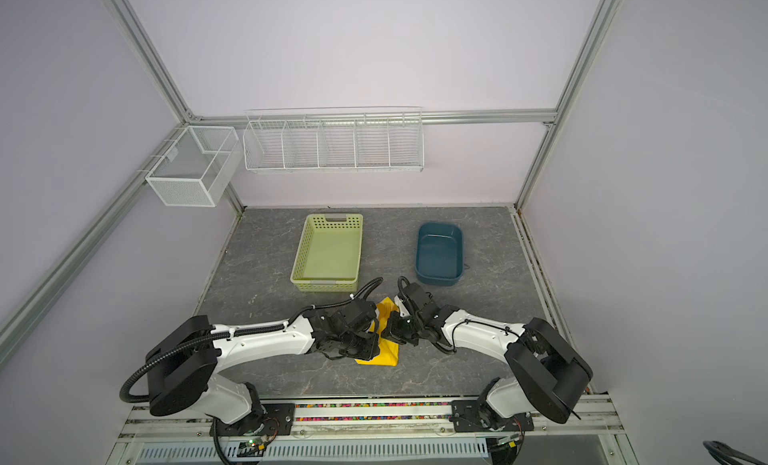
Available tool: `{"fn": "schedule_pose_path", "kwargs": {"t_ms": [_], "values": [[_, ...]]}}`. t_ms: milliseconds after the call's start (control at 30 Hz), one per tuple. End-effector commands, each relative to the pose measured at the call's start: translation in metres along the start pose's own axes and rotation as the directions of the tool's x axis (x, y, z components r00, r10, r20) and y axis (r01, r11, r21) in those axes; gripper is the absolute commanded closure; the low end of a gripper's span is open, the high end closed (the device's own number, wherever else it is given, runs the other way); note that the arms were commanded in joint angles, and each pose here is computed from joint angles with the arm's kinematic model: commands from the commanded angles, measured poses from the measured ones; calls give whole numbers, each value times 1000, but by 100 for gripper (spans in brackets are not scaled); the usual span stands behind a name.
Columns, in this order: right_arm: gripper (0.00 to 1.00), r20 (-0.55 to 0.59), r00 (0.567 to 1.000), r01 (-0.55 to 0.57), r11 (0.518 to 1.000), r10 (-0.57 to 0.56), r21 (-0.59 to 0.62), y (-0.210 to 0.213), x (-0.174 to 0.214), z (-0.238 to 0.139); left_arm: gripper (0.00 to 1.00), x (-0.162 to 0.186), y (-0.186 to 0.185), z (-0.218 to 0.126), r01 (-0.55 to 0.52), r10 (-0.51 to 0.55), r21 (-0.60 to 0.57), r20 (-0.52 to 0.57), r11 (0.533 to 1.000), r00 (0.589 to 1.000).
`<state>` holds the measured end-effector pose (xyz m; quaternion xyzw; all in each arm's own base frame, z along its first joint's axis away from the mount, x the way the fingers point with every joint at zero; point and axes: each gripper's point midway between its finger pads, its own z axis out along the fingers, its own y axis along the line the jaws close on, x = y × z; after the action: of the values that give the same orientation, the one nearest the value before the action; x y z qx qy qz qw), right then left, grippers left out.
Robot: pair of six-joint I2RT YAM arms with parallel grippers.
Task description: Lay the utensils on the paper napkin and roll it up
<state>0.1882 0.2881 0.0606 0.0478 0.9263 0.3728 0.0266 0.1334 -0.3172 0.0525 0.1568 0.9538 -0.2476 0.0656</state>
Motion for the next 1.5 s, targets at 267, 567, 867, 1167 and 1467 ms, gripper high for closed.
{"fn": "schedule_pose_path", "kwargs": {"t_ms": [267, 567, 867, 1167, 1467], "values": [[94, -20, 999, -25, 999, 24, -20, 9, -3, 12, 89, 23, 37, 13, 38, -44, -97, -58, 995, 997], [94, -45, 999, -15, 1000, 14, -17, 13, 4, 22, 91, 22, 39, 17, 36, -43, -110, -60, 993, 997], [94, -55, 998, -14, 1000, 13, -17, 13, 8, 29, 92, 21, 38, 19, 36, -43, -109, -65, 993, 997], [94, -57, 998, -11, 999, 9, -48, 20, 6, 34, 92, 22, 37, 20, 36, -44, -105, -71, 994, 997], [94, -75, 997, -22, 998, 18, -54, 16, 8, 44, 92, 21, 37, 19, 38, -46, -106, -70, 994, 996]]}}
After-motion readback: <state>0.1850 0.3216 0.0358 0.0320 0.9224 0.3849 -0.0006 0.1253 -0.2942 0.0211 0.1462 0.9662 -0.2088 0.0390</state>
